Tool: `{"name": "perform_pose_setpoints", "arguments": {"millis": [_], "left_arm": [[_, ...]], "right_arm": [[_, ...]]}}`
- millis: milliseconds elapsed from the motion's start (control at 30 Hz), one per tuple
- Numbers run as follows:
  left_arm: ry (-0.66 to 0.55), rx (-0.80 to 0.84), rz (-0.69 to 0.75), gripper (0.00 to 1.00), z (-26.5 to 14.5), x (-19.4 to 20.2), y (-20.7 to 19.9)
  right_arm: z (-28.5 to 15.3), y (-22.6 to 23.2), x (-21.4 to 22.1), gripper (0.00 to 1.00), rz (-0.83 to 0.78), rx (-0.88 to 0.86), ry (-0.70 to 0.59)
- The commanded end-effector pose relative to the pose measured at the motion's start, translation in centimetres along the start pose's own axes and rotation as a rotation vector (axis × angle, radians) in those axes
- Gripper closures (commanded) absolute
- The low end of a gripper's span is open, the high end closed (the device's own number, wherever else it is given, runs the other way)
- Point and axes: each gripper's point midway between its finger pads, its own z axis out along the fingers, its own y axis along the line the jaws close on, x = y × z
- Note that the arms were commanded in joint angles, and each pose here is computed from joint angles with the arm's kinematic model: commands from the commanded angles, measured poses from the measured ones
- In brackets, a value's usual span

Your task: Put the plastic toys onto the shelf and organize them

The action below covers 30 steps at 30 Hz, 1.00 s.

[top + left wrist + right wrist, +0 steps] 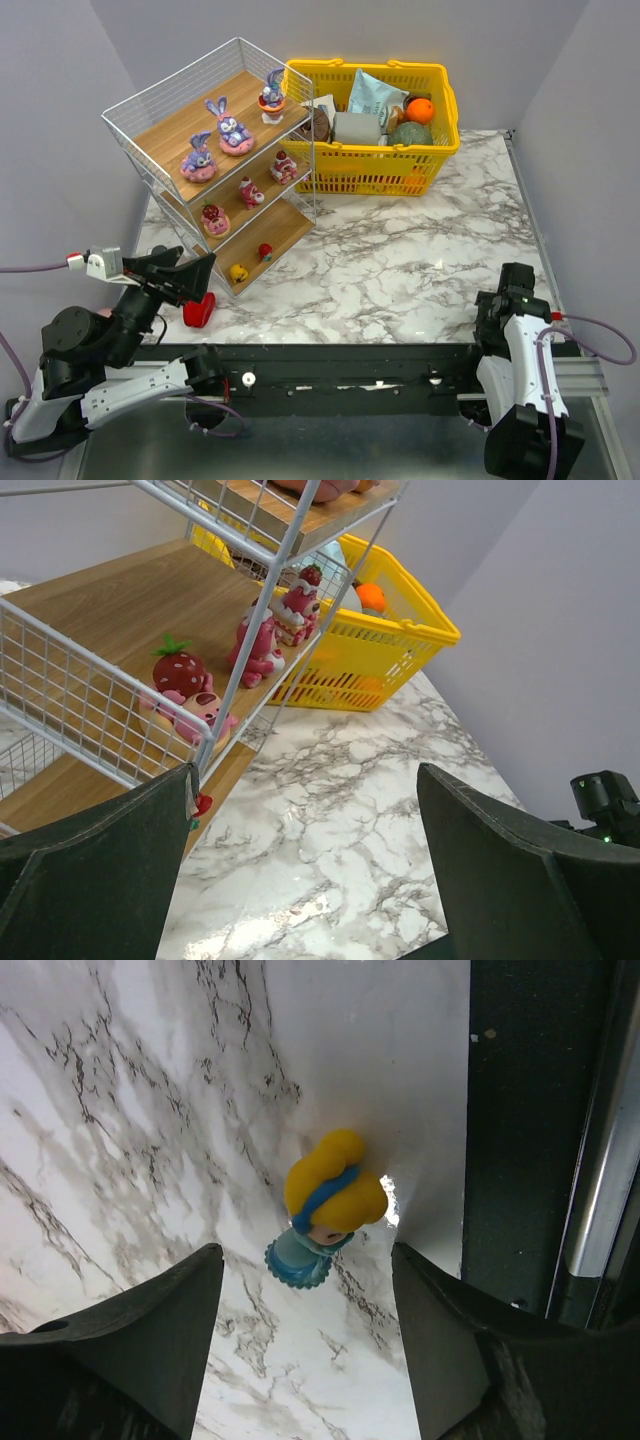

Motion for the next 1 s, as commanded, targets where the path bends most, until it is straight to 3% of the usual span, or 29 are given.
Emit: {"name": "perform_pose_setpoints", "arguments": {"millis": [0, 267, 367, 467, 500, 600, 700, 767, 867, 967], "left_arm": [[-0.032, -0.038, 0.004, 0.01, -0.6, -1.1, 1.2], [-0.036, -0.041, 0.005, 0.01, -1.0, -1.5, 1.6], [-0.043, -0.037, -0.004, 0.01, -1.1, -1.6, 1.6], [-0.039, -0.027, -0.001, 0.01, -1.2, -1.5, 1.5], [-0.041, -0.023, -0.006, 0.01, -1.2, -1.7, 1.5], [-0.032, 0.016, -0.008, 0.01, -1.5, -1.7, 0.9], [-0.025, 0.085, -0.015, 0.01, -1.8, -1.7, -0.1], [-0.017, 0.123, -0.017, 0.01, -2.0, -1.6, -0.8], [0.018, 0.202, -0.019, 0.01, -2.0, -0.9, -2.4], [0.081, 0.274, -0.023, 0.01, -1.5, 0.7, -4.5]], "right_arm": [[0.9, -0.3, -1.2, 0.27, 0.081, 0.012, -0.071], [1.0, 0.1, -3.1, 0.34, 0.081, 0.019, -0.161], [1.5, -0.4, -2.8, 0.41, 0.075, 0.038, -0.152], [1.7, 0.0, -2.5, 0.61, 0.051, 0.005, -0.135], [1.7, 0.2, -2.4, 0.77, 0.042, -0.007, -0.129], [1.2, 1.2, -2.2, 0.99, -0.017, -0.062, -0.114], [-0.2, 3.7, -1.6, 1.00, -0.161, -0.179, -0.072], [-1.7, 6.6, 0.1, 1.00, -0.337, -0.354, 0.006], [-5.1, 10.0, 2.7, 0.99, -0.489, -0.614, 0.112], [-8.8, 11.7, 4.1, 0.99, -0.594, -0.796, 0.138]]}}
